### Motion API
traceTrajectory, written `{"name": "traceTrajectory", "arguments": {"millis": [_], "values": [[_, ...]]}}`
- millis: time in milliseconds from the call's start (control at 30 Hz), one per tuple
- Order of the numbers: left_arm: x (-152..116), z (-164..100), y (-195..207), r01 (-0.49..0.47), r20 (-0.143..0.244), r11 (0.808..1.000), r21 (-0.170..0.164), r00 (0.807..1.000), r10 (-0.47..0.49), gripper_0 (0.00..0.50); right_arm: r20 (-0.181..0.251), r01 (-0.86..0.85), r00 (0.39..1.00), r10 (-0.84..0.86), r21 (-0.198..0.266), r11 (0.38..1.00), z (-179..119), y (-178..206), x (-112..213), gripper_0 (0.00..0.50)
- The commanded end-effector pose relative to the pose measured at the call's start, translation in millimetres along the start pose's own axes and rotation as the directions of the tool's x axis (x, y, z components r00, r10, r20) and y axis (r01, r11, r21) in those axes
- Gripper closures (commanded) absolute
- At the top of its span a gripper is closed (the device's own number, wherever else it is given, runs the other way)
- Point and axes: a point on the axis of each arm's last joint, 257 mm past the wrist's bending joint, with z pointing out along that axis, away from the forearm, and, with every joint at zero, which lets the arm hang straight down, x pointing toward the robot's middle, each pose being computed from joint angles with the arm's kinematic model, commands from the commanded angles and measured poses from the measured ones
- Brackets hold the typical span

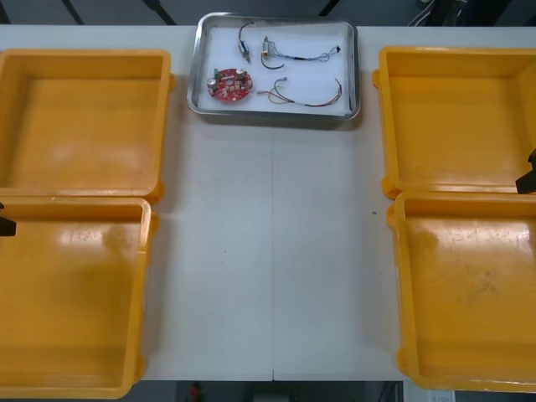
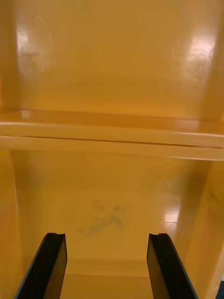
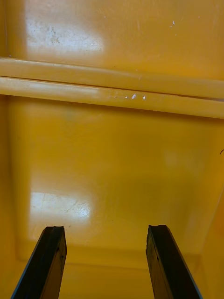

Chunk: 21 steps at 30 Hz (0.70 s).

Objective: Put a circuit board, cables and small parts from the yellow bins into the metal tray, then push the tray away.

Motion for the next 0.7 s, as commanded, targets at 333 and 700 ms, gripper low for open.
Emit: {"name": "traceTrajectory", "arguments": {"millis": [333,700], "values": [[-0.1,-2.5,-1.7,-0.049,0.017,0.999,0.004,0.999,0.048,0.0,-0.033,-0.181,0.983,0.18,-0.043,0.982,20.1,-23.0,-2.9,0.0],[-0.1,-2.5,-1.7,-0.049,0.017,0.999,0.004,0.999,0.048,0.0,-0.055,-0.199,0.979,0.196,-0.049,0.979,39.3,-17.5,9.6,0.0]]}}
